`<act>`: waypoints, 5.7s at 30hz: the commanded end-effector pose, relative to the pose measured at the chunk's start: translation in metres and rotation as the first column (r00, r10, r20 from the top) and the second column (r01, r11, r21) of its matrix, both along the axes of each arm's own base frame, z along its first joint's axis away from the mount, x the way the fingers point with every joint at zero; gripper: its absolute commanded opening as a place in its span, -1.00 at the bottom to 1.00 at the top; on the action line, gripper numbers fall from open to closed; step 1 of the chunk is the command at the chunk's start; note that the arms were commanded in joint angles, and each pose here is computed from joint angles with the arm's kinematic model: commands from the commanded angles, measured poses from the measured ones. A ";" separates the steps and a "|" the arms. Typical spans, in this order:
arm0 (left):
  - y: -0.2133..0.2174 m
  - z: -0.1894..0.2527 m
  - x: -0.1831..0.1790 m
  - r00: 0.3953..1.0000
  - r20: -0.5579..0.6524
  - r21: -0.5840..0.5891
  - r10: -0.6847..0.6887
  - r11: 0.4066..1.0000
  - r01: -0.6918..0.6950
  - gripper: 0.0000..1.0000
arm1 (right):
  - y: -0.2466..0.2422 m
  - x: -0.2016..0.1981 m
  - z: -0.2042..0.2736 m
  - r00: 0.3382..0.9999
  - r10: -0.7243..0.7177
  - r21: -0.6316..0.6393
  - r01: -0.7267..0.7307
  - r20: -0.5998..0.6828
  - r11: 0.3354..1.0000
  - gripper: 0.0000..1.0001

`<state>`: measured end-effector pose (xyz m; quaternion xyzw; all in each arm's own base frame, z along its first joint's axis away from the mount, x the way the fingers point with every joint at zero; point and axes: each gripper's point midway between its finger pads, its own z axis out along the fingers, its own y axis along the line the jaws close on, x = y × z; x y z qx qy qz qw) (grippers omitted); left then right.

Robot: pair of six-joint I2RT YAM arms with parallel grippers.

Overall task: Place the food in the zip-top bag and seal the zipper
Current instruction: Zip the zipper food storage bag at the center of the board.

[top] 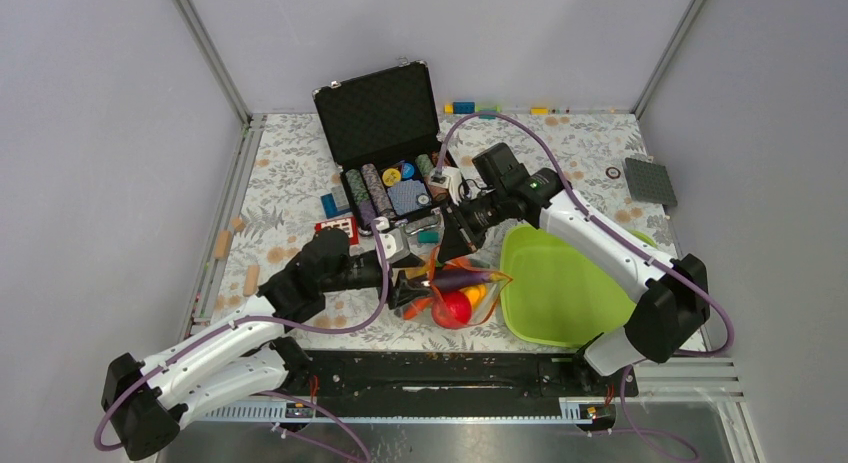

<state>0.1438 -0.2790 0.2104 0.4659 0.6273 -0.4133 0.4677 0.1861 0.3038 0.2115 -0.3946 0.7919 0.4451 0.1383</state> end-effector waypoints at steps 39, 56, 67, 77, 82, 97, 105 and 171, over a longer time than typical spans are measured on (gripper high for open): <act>-0.002 0.046 -0.006 0.999 -0.016 -0.174 0.036 0.984 -0.038 -1.00 | 0.011 -0.072 0.033 0.703 0.093 0.185 -0.309 0.705 0.933 0.28; -0.002 0.049 -0.010 0.999 -0.027 -0.193 0.023 0.981 -0.028 -1.00 | 0.020 -0.077 0.001 0.850 0.076 0.168 -0.190 0.521 0.967 -0.39; -0.001 0.050 -0.003 0.997 -0.041 -0.199 0.071 0.977 -0.078 -1.00 | -0.008 -0.080 -0.020 0.899 0.044 0.042 -0.070 0.436 0.997 -0.37; -0.003 0.046 -0.012 0.999 -0.048 -0.188 0.014 0.982 -0.022 -0.83 | 0.006 -0.076 -0.006 0.910 -0.017 0.089 -0.022 0.415 0.996 -0.83; 0.003 0.045 -0.022 0.999 -0.030 -0.193 -0.014 0.981 0.008 0.97 | 0.017 -0.071 0.025 0.903 -0.103 0.213 0.013 0.417 0.977 -1.00; 0.031 0.041 -0.024 0.986 0.145 -0.261 0.083 0.964 -0.043 0.98 | 0.026 -0.072 0.038 0.921 -0.160 0.300 0.049 0.356 0.953 -1.00; 0.020 0.042 -0.005 0.983 0.143 -0.233 0.119 0.969 -0.084 0.66 | 0.030 -0.078 0.037 0.927 -0.113 0.302 0.000 0.358 0.953 -1.00; 0.024 0.055 -0.016 0.988 0.127 -0.227 0.083 0.973 -0.053 -1.00 | 0.042 -0.054 0.065 0.588 0.238 0.030 -0.409 0.773 0.912 -0.07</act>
